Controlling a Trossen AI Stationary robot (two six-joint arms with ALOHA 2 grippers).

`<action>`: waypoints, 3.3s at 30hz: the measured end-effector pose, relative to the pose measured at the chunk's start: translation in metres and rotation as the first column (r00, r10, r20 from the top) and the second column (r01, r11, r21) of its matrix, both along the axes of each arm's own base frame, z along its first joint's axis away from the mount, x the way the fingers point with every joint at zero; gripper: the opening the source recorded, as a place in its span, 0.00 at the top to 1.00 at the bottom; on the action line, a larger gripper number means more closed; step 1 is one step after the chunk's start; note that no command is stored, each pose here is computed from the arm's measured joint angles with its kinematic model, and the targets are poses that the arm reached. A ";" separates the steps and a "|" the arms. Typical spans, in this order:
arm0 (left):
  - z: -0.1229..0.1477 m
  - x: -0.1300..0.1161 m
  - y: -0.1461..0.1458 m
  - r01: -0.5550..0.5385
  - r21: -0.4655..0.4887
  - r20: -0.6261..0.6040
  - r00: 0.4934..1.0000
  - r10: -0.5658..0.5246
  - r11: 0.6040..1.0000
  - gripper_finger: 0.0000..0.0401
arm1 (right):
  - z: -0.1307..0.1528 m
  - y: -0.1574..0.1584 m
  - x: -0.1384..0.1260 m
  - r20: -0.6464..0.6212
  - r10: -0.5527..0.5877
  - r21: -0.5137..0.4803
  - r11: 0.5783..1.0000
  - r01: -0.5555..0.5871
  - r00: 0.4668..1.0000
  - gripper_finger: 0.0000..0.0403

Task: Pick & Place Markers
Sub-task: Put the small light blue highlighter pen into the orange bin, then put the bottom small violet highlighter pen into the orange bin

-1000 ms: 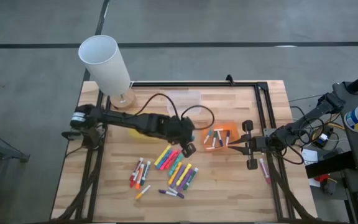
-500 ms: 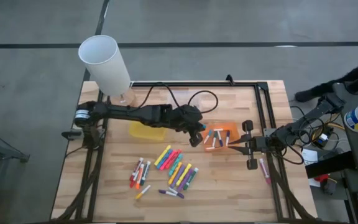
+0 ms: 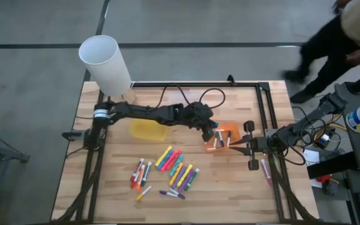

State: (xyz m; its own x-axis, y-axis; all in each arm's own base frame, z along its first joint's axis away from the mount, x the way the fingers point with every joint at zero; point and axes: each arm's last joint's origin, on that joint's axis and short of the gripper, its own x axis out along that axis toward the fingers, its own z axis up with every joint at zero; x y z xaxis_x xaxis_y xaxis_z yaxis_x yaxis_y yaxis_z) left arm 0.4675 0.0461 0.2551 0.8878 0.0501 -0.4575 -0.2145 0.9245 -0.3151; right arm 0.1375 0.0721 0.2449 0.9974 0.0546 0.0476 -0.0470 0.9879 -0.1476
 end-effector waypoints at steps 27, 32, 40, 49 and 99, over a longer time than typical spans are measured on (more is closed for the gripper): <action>0.002 -0.016 -0.013 0.106 -0.152 -0.145 0.981 -0.128 0.983 0.62 | 0.000 0.000 0.000 0.000 0.000 0.000 1.000 0.000 1.000 0.89; 0.028 -0.052 -0.056 0.100 -0.185 -0.319 0.935 -0.156 0.978 0.62 | 0.000 0.000 0.000 0.000 0.000 0.000 1.000 0.000 1.000 0.89; 0.059 -0.108 -0.137 0.142 -0.150 -0.457 0.868 -0.196 0.978 0.62 | 0.000 0.000 0.000 -0.001 0.000 -0.001 1.000 0.000 1.000 0.89; 0.017 -0.137 -0.223 0.342 0.076 -0.466 0.843 -0.270 0.936 0.62 | 0.000 0.000 0.000 0.000 0.000 0.000 1.000 0.000 1.000 0.89; -0.089 -0.157 -0.256 0.347 0.003 -0.517 0.803 -0.295 0.938 0.94 | 0.000 0.000 0.000 0.000 0.000 0.000 1.000 0.000 1.000 0.89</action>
State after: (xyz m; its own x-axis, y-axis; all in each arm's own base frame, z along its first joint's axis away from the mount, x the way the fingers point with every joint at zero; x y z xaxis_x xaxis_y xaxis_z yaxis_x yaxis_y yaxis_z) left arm 0.3105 -0.2095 0.1658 0.5088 -0.1318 -0.8507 -0.0046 0.9878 -0.1558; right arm 0.1375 0.0721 0.2448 0.9974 0.0544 0.0471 -0.0469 0.9879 -0.1479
